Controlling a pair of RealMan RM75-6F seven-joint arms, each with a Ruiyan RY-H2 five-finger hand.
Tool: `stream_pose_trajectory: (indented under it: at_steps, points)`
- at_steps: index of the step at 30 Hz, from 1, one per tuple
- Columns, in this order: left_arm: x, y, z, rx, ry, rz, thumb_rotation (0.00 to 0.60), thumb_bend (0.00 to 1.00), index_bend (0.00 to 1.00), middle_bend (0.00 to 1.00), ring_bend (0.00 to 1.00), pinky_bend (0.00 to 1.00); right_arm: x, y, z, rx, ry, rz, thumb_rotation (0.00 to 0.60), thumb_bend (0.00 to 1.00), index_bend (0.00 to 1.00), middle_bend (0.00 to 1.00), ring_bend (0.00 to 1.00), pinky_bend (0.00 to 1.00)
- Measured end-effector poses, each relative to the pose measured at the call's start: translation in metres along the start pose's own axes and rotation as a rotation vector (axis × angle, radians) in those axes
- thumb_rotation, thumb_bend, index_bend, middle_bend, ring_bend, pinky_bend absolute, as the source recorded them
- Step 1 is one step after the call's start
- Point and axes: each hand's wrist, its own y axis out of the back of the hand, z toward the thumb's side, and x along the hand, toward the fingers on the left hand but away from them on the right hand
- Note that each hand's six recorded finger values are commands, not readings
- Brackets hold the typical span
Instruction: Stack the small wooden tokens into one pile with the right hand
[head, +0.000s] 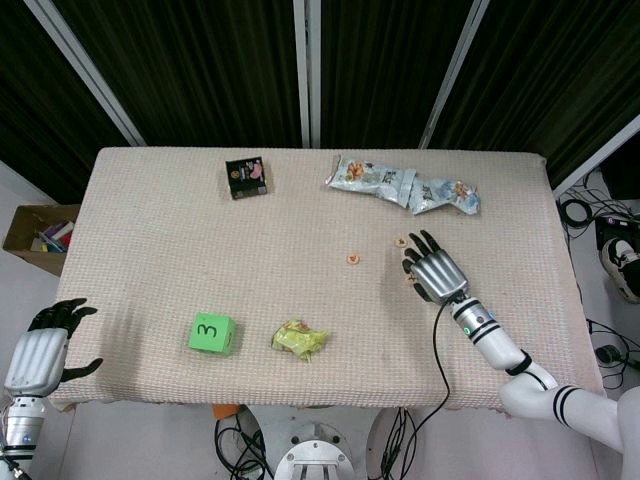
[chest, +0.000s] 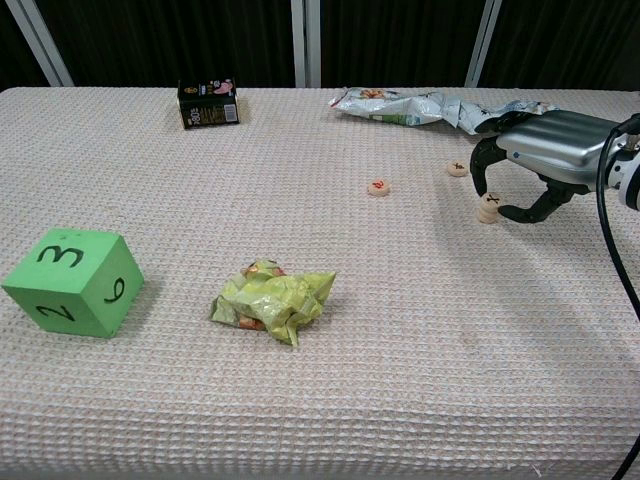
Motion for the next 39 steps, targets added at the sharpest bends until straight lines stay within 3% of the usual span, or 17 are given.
stream_pose_trajectory:
  at_steps: [39]
  points:
    - [0.001,-0.0015,-0.0008,-0.004,0.005,-0.012,0.6,0.0,0.27,0.15,0.12,0.17,0.0033,-0.001,-0.0008,0.003,-0.005,-0.001,0.6,0.27,0.38,0.25,0.01,0.01]
